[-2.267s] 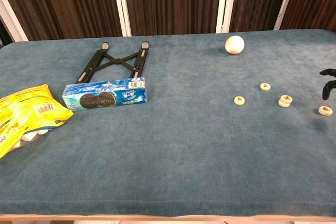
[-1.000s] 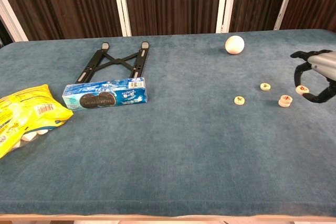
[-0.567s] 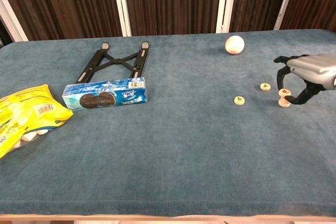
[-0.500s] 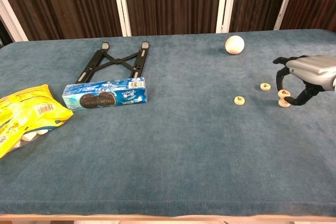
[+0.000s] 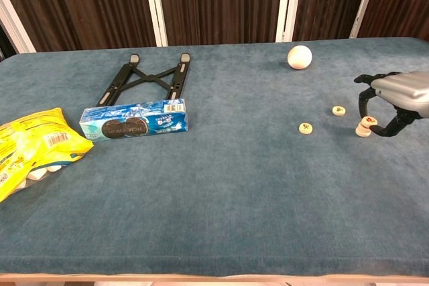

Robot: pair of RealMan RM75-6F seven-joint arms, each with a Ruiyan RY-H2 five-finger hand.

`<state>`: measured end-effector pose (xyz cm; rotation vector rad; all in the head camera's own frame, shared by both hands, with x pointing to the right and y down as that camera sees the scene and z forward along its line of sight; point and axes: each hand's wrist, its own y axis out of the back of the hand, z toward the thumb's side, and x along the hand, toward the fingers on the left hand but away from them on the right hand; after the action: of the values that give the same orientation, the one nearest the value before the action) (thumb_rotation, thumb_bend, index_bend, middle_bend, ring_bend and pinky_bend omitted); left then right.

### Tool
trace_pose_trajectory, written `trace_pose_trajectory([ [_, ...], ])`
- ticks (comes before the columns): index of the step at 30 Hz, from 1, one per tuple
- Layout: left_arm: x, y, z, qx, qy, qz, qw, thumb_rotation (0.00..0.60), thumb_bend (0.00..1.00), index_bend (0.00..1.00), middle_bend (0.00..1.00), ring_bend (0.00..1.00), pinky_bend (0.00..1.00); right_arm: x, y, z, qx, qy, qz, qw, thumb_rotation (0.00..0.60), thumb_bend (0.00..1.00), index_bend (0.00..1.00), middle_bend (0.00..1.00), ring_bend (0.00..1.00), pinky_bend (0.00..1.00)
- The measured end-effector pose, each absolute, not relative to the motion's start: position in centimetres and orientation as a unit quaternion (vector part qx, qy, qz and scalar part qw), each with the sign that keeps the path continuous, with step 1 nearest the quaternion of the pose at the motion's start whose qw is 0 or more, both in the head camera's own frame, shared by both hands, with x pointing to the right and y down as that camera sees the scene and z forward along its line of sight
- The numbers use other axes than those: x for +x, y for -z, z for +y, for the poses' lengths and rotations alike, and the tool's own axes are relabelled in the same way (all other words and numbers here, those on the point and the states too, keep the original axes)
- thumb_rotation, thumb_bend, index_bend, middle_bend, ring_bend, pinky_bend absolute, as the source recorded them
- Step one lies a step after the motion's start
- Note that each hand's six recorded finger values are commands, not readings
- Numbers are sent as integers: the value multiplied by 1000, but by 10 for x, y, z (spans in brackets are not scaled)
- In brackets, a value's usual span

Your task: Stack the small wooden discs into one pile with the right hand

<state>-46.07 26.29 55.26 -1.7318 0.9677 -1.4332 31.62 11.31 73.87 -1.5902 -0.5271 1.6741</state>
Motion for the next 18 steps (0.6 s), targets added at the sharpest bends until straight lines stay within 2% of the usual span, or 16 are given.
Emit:
trace_pose_trajectory([
  [18, -461, -552, 263, -665, 551, 374, 339, 600, 492, 0, 0, 0, 71, 315, -738, 115, -624, -654, -202, 376, 600, 518, 455, 55, 0, 0],
])
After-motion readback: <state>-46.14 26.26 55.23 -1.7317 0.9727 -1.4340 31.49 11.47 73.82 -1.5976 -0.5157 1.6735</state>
